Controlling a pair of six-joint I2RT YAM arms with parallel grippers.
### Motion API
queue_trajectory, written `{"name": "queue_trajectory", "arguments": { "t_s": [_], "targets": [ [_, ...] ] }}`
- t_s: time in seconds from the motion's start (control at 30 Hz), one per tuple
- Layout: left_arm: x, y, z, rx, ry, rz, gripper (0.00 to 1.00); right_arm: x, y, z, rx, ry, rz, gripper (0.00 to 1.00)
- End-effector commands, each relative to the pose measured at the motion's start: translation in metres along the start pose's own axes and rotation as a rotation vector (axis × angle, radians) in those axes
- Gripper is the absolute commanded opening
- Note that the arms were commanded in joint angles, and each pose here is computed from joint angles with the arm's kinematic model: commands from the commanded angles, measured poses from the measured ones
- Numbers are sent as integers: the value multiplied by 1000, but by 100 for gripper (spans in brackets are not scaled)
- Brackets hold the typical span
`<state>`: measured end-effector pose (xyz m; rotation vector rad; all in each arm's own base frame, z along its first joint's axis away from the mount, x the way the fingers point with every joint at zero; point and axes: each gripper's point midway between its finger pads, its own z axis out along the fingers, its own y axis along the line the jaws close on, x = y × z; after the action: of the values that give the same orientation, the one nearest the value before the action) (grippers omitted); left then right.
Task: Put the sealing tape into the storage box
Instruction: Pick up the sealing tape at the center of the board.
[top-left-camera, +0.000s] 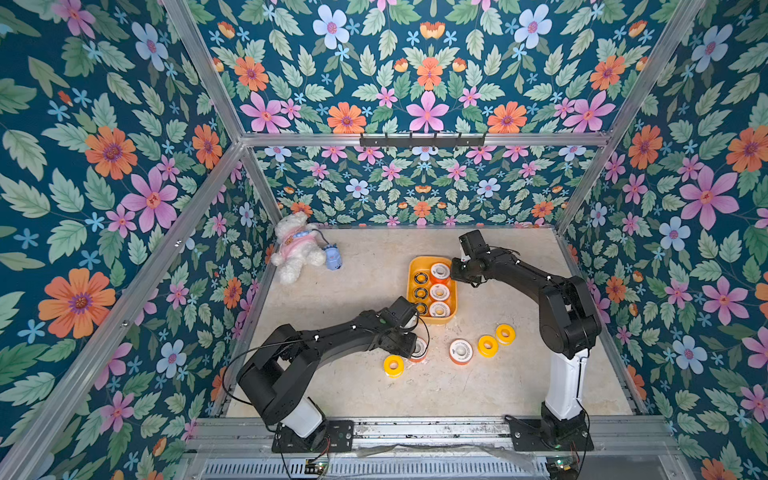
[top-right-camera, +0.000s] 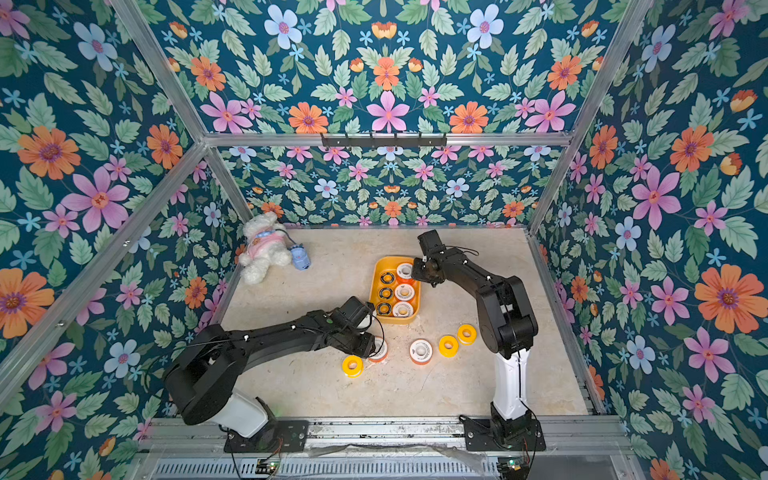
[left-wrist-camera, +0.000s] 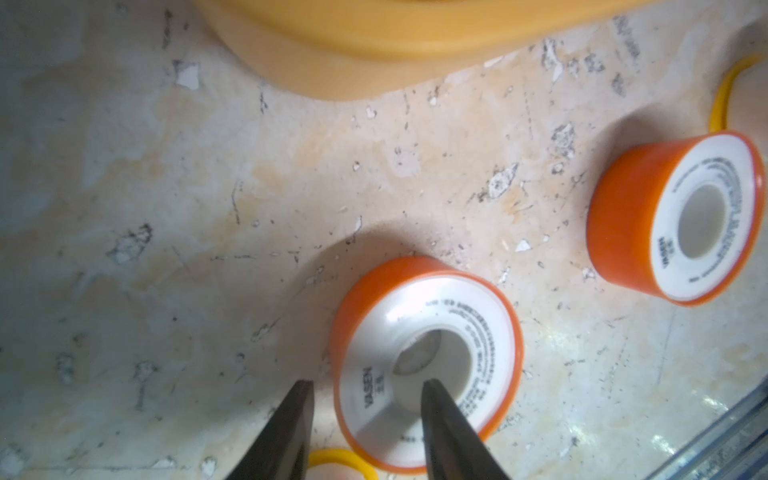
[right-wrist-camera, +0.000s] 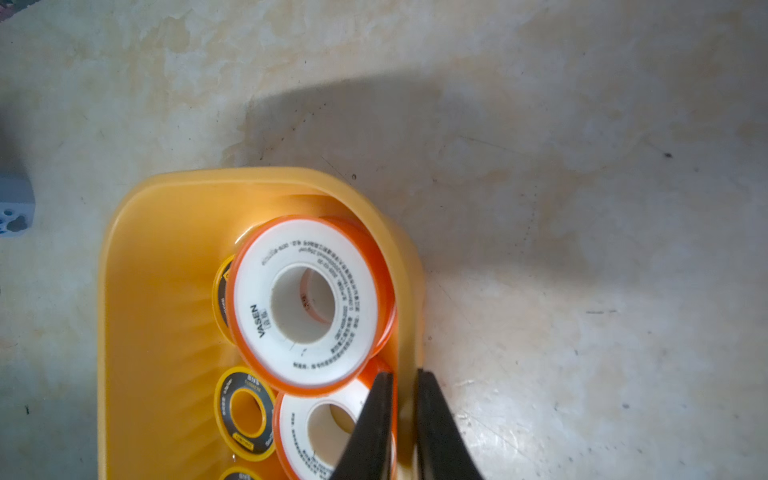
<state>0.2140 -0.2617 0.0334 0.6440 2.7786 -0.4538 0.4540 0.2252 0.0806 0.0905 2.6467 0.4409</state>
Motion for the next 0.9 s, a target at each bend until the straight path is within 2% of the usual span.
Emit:
{"name": "queue_trajectory", "arguments": {
  "t_s": [0.0, 0.37, 0.43, 0.53, 0.87],
  "targets": [
    [-2, 7, 2, -45, -4, 1, 42, 2, 1, 1, -4, 7, -7, 18],
    [-4, 35, 9, -216, -15, -42, 40, 5, 4, -1, -24, 12, -16, 18],
    [-4, 37, 10, -231, -15, -46, 37, 4, 5, -1, -31, 11, -21, 18],
    [-7, 38, 7, -236, -30, -50, 30, 3, 5, 0, -28, 9, -21, 18],
    [-28, 21, -28, -178, -123, -34, 30, -1, 7, -4, -32, -2, -26, 18]
  ]
}}
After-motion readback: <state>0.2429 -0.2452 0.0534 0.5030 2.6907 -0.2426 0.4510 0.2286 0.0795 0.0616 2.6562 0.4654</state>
